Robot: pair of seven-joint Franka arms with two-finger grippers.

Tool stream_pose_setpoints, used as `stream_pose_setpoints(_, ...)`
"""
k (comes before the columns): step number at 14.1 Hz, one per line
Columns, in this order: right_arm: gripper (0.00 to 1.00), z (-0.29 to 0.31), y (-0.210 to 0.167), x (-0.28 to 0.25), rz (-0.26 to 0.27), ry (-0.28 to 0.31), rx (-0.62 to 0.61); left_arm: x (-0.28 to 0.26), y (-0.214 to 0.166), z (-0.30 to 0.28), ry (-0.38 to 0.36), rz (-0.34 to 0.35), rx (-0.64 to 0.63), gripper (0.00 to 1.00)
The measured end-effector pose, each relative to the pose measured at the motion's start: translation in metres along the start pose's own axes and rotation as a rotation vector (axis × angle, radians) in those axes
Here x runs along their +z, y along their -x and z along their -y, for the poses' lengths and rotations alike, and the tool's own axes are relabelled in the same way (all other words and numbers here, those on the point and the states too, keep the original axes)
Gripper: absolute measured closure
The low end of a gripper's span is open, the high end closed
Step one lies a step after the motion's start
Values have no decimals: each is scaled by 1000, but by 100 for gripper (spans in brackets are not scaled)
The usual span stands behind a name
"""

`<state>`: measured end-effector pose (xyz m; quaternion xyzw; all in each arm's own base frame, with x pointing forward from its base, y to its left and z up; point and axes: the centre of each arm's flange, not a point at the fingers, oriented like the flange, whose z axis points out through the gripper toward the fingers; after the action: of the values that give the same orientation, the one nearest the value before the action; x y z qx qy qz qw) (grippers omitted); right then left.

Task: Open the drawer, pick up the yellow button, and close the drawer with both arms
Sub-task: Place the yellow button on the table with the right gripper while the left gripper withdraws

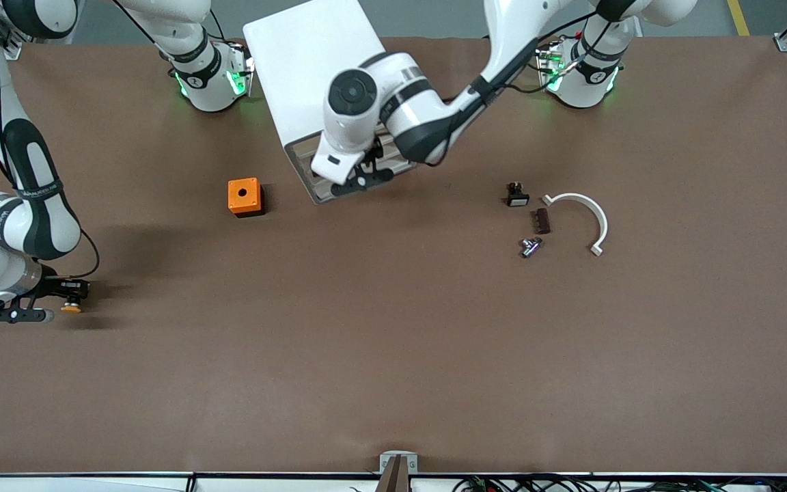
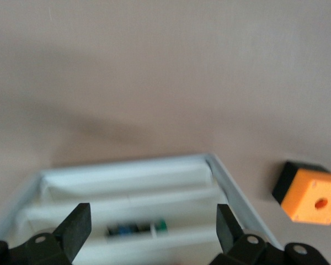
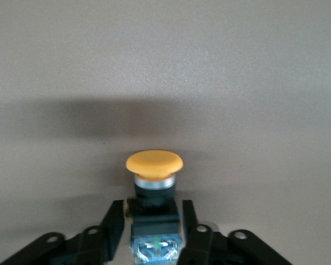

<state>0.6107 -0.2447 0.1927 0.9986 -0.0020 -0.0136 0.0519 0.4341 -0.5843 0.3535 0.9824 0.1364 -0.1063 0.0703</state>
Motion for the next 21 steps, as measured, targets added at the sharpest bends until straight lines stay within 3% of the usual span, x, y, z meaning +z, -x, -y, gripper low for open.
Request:
stream_pose_setpoints(4,6,1,-2,-3,-6,0,-2,-40,-114,64,-48,-60,126,0)
stream_pose_setpoints(5,0,1,-4,-6,-9,0,-3,-51,-134,80,-56,-61,157,0)
stream_pose_setpoints(9,0,3,-6,-48,49,-20,-2,-99,-204,153,-83,-46,248,0)
stream_pose_setpoints(13,0,18,-3,-111,81,-29,31,-137,-245,212,-95,-43,287,0)
stream_pose_setpoints(18,0,63,6,-185,137,-29,80,-195,-288,295,-177,-109,388,0)
stream_pose_setpoints(21,0,90,15,-225,149,-53,92,-240,-300,347,-182,-140,362,0)
